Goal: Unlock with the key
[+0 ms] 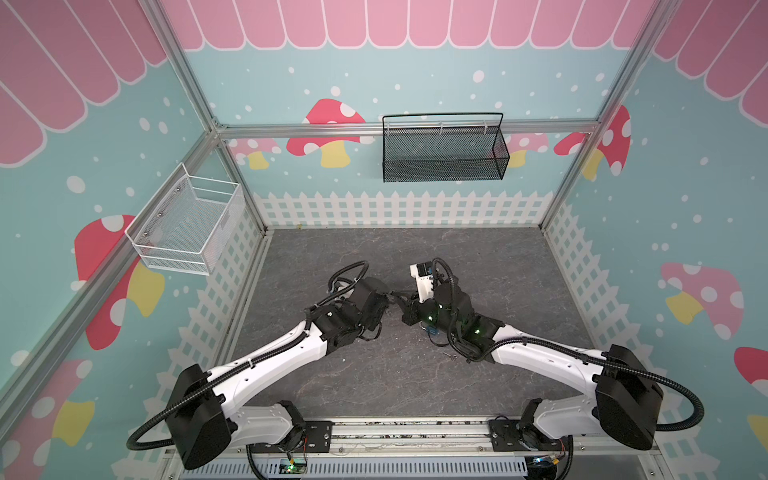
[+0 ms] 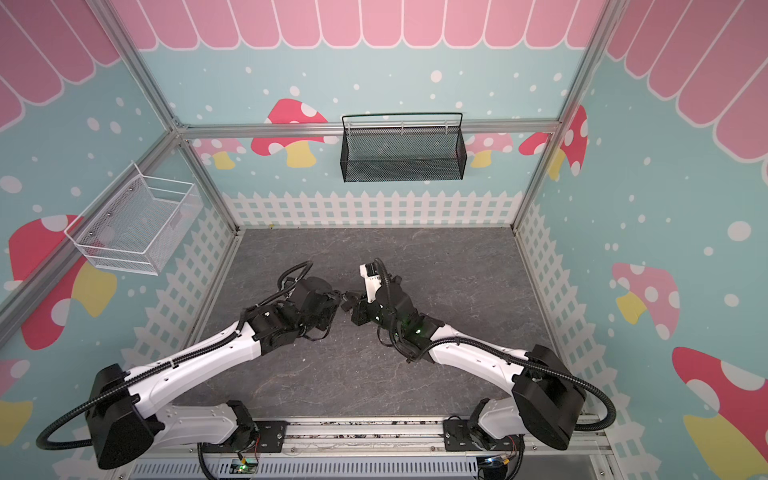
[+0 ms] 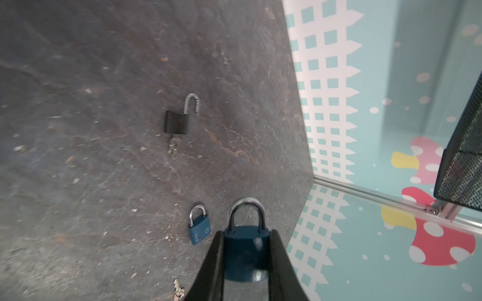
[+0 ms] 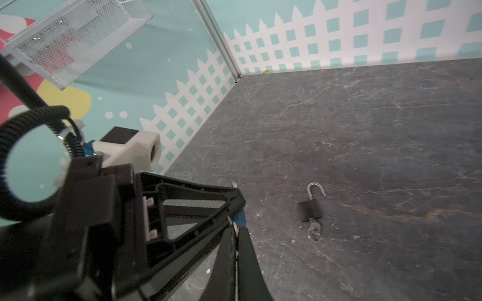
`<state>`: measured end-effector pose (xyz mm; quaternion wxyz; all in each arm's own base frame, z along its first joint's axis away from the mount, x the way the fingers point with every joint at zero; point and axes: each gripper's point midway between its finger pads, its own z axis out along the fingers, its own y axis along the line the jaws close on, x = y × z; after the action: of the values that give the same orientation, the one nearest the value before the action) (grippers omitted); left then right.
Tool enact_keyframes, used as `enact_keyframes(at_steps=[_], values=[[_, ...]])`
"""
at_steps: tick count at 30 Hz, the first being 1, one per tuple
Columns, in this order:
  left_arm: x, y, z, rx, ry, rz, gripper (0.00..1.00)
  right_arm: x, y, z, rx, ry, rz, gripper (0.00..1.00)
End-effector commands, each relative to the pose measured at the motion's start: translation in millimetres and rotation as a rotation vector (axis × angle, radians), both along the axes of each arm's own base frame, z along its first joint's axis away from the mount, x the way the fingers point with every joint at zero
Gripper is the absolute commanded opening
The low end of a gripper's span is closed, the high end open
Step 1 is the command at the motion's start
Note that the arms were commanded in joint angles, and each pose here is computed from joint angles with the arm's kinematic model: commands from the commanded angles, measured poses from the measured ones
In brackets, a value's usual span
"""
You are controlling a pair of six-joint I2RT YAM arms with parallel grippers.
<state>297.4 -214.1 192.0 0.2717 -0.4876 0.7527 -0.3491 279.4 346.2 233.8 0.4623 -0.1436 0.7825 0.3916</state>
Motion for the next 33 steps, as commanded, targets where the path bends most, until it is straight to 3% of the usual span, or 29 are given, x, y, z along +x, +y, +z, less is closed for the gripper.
enact_keyframes(at_steps=[1, 7, 10, 19, 33], values=[[-3, 12, 8, -0.227, -0.033, 0.158, 0.00, -1, 4, 5, 0.072, -0.018, -0.018, 0.00], [-20, 51, 6, -0.354, -0.082, 0.312, 0.00, -8, 11, -4, 0.088, -0.057, 0.002, 0.00], [-24, 58, 11, -0.412, -0.100, 0.337, 0.00, -11, 20, 9, 0.160, -0.099, 0.047, 0.00], [-23, 55, 25, -0.527, -0.130, 0.323, 0.00, -12, 43, 23, 0.201, -0.193, 0.092, 0.00], [-17, 46, 37, -0.552, -0.137, 0.292, 0.00, -22, 52, 28, 0.192, -0.252, 0.113, 0.00]])
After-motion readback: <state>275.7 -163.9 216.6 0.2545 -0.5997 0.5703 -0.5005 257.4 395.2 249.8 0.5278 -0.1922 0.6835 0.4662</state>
